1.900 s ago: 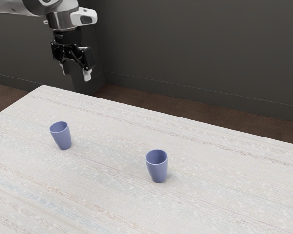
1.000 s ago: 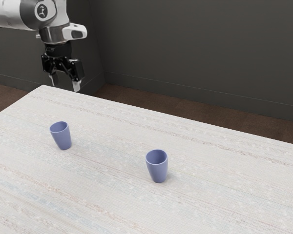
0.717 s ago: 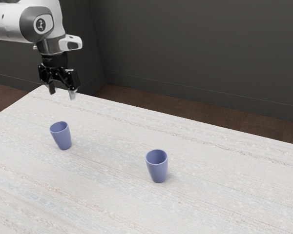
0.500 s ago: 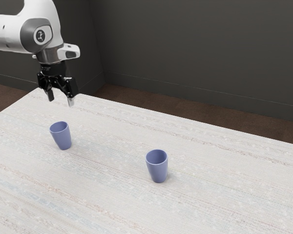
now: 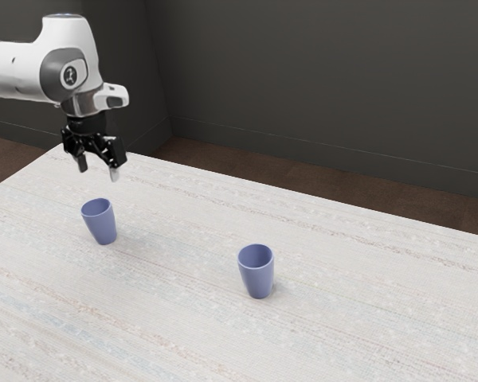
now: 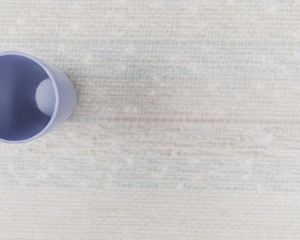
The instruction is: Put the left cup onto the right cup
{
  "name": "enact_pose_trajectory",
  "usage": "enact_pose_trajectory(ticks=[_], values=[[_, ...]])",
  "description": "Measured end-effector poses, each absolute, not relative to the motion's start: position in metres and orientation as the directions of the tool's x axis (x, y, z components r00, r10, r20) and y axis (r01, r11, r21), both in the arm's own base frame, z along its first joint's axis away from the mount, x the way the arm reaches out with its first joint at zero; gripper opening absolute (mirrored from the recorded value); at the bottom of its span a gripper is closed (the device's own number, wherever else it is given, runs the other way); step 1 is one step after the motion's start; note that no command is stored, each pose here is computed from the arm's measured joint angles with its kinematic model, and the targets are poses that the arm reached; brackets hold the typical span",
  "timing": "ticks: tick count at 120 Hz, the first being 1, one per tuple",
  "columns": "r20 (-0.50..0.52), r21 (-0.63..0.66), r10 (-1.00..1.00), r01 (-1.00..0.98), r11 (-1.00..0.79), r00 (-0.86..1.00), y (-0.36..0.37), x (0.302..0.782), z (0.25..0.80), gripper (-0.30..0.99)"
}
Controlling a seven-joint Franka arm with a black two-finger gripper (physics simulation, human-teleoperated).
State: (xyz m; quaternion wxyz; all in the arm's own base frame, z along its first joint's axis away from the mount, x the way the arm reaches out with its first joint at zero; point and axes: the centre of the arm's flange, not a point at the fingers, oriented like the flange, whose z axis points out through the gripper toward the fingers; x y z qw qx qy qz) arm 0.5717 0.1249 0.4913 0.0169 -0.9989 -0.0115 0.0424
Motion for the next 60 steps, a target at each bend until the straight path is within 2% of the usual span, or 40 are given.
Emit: enact_pose_trajectory(ticks=[60], values=[[-0.098,-0.044,0.079,0.075,-0.996,0.992,0.166,0.577,0.458,0.69]])
